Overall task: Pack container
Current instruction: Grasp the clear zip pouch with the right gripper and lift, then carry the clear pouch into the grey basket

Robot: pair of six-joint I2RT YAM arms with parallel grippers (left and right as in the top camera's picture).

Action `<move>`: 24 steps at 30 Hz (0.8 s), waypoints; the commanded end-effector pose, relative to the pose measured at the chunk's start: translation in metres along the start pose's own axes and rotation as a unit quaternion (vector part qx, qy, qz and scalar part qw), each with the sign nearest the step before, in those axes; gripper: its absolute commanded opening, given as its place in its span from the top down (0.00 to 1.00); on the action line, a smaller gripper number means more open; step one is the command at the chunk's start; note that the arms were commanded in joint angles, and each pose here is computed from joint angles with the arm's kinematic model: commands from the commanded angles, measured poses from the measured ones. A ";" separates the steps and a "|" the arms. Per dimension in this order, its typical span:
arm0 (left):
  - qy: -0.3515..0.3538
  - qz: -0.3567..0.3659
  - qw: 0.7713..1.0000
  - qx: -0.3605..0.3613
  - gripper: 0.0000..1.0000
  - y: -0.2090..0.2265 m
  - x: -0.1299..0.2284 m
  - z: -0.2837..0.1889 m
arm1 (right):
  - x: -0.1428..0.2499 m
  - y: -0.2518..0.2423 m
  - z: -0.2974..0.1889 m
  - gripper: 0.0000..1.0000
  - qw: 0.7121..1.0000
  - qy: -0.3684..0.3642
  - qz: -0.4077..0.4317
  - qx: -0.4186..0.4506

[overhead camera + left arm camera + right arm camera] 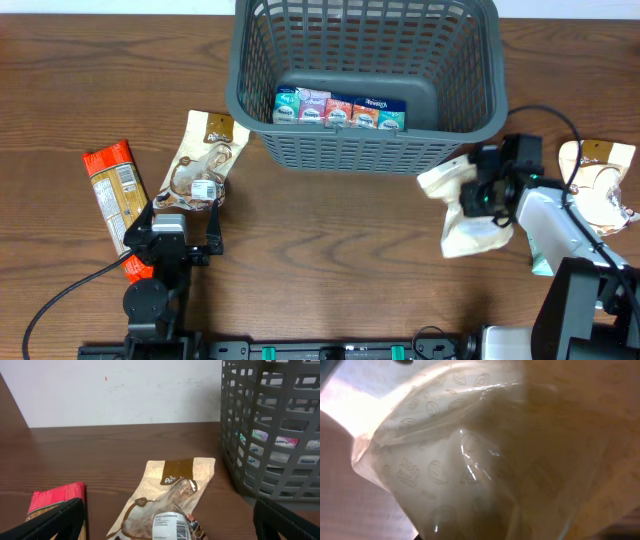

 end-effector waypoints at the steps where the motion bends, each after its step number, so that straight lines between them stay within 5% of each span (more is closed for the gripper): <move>1: 0.026 -0.002 1.000 -0.005 0.01 0.001 0.012 0.001 | -0.017 -0.021 -0.011 0.99 0.997 -0.024 0.057 0.035; 15: 0.026 -0.002 1.000 -0.005 0.01 0.001 0.012 0.001 | -0.067 -0.068 -0.063 0.99 0.982 -0.120 0.112 0.088; 24: 0.026 -0.002 1.000 -0.005 0.01 0.001 0.012 0.001 | -0.123 -0.088 -0.172 0.99 0.933 -0.276 0.167 0.161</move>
Point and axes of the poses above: each gripper's point midway between its finger pads, its own z axis out along the fingers, its own y axis along the line the jaws close on, x = y × z, the point moved 8 cm from there along -z, back along the fingers, and after that the axes turned 6 degrees about -z, right-handed, at the moved point
